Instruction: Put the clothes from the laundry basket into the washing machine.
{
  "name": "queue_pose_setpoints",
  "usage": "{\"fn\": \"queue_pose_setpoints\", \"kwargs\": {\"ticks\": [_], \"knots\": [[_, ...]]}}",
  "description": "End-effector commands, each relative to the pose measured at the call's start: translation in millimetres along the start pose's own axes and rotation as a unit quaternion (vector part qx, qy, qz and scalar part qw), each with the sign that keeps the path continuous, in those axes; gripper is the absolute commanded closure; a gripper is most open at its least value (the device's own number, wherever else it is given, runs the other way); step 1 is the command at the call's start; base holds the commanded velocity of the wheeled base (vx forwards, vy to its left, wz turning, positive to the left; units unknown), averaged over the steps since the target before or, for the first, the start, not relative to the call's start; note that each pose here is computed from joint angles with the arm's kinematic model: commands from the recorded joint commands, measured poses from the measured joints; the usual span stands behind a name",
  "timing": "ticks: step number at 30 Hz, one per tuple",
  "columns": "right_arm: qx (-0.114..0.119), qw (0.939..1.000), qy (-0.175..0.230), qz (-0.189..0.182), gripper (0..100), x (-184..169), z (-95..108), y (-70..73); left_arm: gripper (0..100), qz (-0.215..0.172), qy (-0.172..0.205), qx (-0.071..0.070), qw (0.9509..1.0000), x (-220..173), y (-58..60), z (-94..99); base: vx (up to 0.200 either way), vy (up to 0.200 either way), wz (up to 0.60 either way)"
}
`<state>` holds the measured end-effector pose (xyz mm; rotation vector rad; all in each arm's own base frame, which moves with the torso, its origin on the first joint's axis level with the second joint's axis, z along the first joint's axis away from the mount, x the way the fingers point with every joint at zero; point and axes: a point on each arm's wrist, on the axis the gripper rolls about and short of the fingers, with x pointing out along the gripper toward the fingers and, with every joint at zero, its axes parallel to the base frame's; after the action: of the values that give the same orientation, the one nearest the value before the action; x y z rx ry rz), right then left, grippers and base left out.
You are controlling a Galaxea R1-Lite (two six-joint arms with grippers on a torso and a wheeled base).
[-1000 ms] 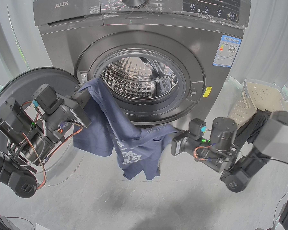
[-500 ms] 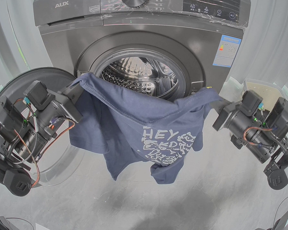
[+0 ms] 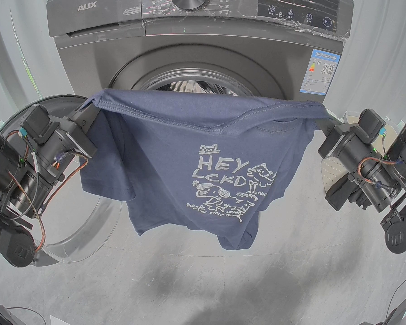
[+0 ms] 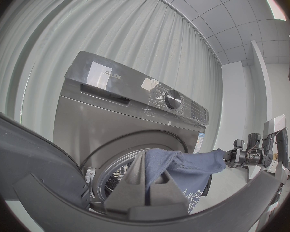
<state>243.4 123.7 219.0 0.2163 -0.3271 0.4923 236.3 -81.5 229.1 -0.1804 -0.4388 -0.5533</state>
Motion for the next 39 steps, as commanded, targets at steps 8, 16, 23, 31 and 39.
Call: {"fn": "queue_pose_setpoints", "kwargs": {"ticks": [8, 16, 23, 31, 39], "knots": [[-0.001, 0.9999, -0.016, -0.002, 100, 2.5, 6.5, -1.7, 100, 0.012, 0.005, 0.005, 0.9999, -1.1, 7.3, -1.8, 0.000, 0.000, 0.00], [-0.001, 0.9999, -0.016, 0.000, 100, 2.7, 7.6, -0.8, 100, 0.012, 0.004, 0.005, 0.9999, -1.2, 7.1, -1.3, 0.000, 0.000, 0.00], [-0.001, 0.9999, -0.014, 0.000, 100, 2.6, 6.7, -0.1, 100, 0.012, 0.008, 0.004, 0.9999, -2.1, 6.8, -3.0, 0.000, 0.000, 0.00], [0.002, 1.0000, -0.008, 0.002, 100, 1.1, 3.6, 2.4, 100, -0.008, 0.038, -0.008, 0.9992, -0.6, -4.4, -21.2, 0.000, 0.000, 0.00], [0.018, 0.9970, 0.067, 0.036, 100, -14.7, -31.0, 23.6, 100, -0.043, 0.084, -0.024, 0.9952, 6.0, -26.5, -52.9, 0.000, 0.000, 0.00]]}}
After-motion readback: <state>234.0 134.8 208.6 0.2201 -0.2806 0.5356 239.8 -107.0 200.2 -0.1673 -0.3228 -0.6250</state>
